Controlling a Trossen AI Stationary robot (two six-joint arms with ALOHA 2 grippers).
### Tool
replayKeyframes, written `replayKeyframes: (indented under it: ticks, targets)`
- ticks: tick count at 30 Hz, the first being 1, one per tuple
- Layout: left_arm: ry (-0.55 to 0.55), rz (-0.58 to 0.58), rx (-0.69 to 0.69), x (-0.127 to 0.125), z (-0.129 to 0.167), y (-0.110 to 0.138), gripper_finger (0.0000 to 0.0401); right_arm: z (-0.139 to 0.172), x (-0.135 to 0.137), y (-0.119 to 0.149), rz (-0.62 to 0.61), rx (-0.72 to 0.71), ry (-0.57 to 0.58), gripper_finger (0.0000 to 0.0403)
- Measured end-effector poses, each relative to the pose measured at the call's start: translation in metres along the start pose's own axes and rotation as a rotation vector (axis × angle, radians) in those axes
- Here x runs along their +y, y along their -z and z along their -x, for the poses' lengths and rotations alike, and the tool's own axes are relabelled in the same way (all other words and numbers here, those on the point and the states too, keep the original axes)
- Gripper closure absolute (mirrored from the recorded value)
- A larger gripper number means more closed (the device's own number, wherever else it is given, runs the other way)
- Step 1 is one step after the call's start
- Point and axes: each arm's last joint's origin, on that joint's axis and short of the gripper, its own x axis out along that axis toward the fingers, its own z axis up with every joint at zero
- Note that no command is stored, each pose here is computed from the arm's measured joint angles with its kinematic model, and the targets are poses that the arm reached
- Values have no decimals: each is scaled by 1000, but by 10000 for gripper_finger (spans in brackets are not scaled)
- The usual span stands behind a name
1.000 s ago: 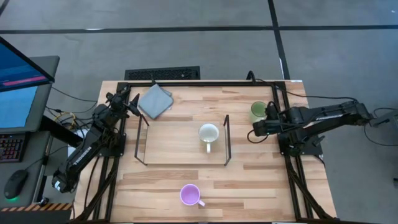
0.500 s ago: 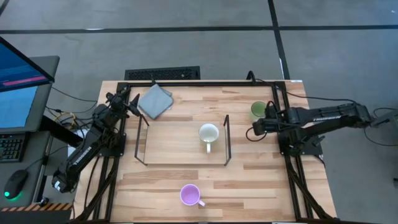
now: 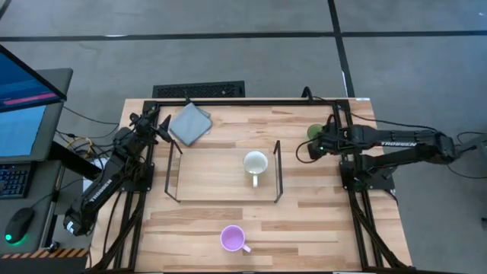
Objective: Stack small to large cups/mugs on shelf
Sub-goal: Put the green mug on the shelf
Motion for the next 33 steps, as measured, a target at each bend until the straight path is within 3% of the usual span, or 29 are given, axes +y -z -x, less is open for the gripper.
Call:
replayKeyframes:
  ticks: [4,9,17,33]
  targets:
    - [1,32,0,0,0,0,147,-17,3,3,32,1,-50,170]
    - [-3,25,-1,0,0,0,147,-32,-1,11,28,47,-33,170]
    - [-20,1,-59,1,3,-17,147,-33,-1,12,14,57,-36,170]
    - [-23,-5,2,1,3,-13,147,-33,-1,12,14,41,-26,170]
